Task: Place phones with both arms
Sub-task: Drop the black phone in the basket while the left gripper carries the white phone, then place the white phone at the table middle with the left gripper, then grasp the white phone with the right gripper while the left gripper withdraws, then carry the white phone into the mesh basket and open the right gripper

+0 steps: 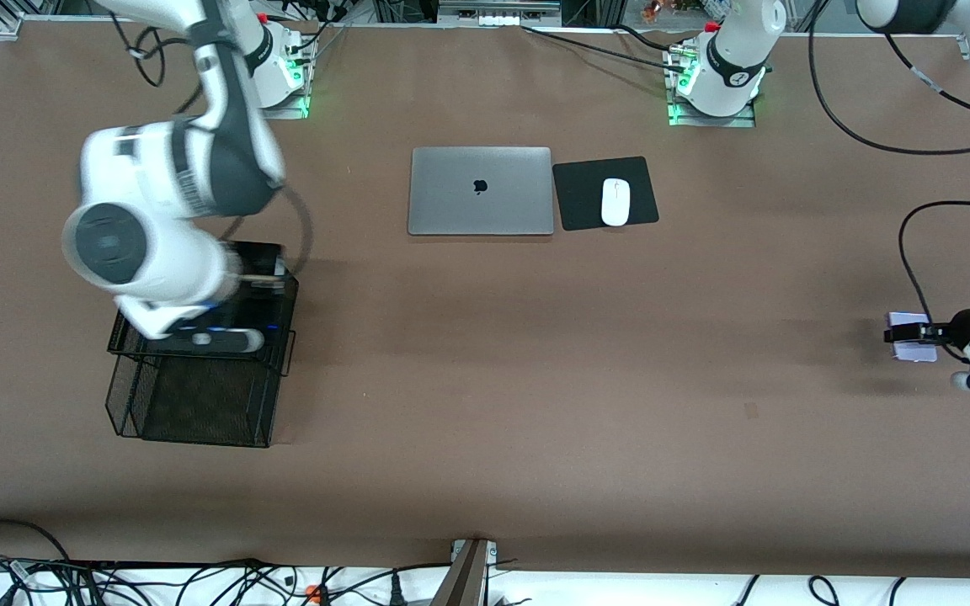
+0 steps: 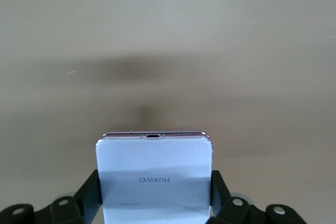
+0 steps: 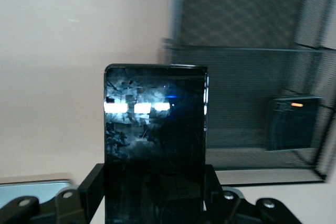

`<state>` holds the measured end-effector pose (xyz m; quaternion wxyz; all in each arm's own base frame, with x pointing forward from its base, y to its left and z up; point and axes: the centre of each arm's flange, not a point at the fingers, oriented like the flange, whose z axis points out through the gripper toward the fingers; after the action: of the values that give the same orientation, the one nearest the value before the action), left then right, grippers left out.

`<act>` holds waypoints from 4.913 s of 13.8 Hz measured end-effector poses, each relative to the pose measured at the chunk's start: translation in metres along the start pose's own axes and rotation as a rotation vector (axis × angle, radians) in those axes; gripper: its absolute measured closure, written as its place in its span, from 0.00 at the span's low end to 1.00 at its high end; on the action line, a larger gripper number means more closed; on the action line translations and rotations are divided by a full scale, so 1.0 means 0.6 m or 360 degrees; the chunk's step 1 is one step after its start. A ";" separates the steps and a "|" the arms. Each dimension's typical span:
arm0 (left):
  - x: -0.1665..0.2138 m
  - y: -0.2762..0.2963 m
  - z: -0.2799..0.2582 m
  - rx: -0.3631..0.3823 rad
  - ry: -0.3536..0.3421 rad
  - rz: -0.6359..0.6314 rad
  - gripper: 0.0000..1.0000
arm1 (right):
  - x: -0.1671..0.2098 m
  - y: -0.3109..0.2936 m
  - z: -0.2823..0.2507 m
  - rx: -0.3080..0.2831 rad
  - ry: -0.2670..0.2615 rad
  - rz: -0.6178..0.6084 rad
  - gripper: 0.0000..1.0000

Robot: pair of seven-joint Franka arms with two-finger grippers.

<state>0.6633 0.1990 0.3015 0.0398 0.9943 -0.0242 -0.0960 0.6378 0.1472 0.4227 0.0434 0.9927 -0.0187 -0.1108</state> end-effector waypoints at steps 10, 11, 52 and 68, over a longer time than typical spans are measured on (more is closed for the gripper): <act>0.011 0.877 0.119 0.0103 0.0182 -0.0111 0.16 | 0.016 0.095 0.179 -0.0043 -0.0035 0.0020 0.08; -0.001 0.940 0.156 -0.0003 0.0238 -0.0086 0.16 | 0.017 0.096 0.174 -0.0041 -0.0027 0.0021 0.01; -0.225 0.353 -0.402 0.0101 0.0342 0.0038 0.00 | -0.076 -0.664 0.395 0.0160 0.0519 -0.0473 0.06; -0.255 0.380 -0.395 0.0190 0.0345 -0.0048 0.00 | 0.062 -0.165 -0.031 0.0082 0.0248 -0.0153 0.15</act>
<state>0.5499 -0.0016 0.5814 -0.0187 0.9997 -0.0105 0.0129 0.6807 0.2453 0.4235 0.0137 0.9989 0.0296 -0.0346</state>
